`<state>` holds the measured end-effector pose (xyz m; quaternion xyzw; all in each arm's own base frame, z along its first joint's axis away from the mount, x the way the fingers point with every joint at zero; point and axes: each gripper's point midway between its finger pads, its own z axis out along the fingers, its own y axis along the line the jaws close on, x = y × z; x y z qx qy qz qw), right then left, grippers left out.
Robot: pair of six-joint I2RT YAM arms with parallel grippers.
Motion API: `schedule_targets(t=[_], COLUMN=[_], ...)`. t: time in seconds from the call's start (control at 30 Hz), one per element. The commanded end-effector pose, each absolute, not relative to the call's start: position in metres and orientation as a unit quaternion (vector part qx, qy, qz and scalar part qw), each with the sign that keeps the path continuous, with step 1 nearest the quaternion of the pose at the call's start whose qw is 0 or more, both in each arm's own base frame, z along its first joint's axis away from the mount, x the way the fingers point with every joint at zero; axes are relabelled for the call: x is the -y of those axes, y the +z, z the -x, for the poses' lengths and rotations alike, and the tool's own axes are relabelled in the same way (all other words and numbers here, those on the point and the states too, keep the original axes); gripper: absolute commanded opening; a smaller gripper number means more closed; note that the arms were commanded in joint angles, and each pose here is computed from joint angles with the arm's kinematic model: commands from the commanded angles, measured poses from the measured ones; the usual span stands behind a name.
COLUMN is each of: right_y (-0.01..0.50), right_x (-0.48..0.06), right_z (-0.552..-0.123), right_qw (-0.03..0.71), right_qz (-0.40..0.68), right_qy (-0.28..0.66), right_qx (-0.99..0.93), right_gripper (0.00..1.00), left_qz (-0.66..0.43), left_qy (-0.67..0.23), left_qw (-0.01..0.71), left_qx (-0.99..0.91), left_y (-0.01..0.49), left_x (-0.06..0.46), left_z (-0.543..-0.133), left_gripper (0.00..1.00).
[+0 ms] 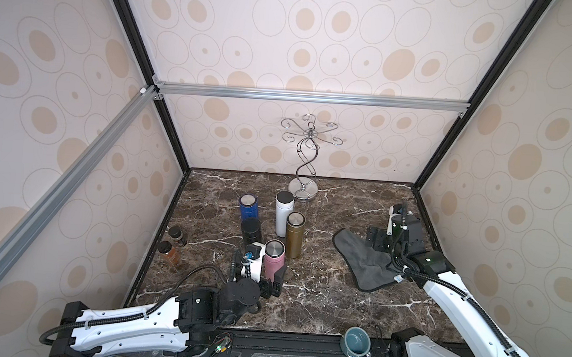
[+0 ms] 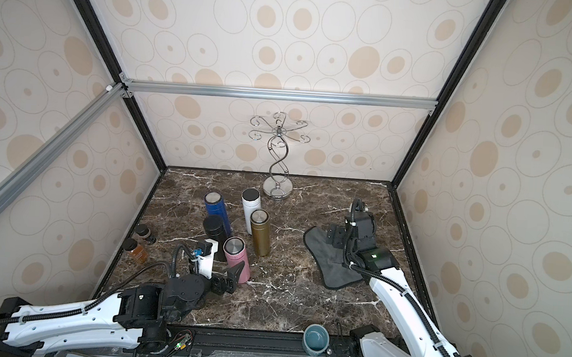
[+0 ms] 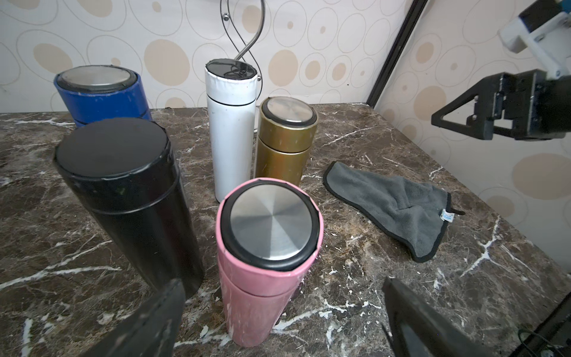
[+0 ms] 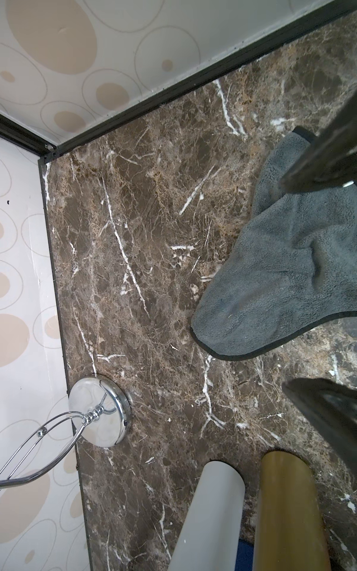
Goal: Wipe the surface of the thermos
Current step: Pick up the thermos from the center of the board.
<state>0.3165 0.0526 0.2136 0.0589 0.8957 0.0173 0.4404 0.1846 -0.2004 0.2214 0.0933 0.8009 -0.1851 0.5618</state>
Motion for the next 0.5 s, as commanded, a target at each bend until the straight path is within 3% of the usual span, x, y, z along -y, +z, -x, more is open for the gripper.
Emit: schedule_targets(t=[0.0,0.47], right_y=[0.206,0.209], right_x=[-0.052,-0.052], right_z=[-0.315,-0.312], right_qw=[0.436,0.442], right_qz=[-0.066,-0.067], right_qy=[0.021,0.025], right_qx=[-0.897,-0.894], right_gripper=[0.95,0.94], left_qz=[-0.062,-0.053], left_qy=[-0.176,-0.2], left_qw=[0.58,0.583], left_qx=[-0.793,-0.786], left_y=[0.223,0.196], left_x=[0.194,0.203], left_z=[-0.192,-0.206], left_gripper=[1.0,0.98])
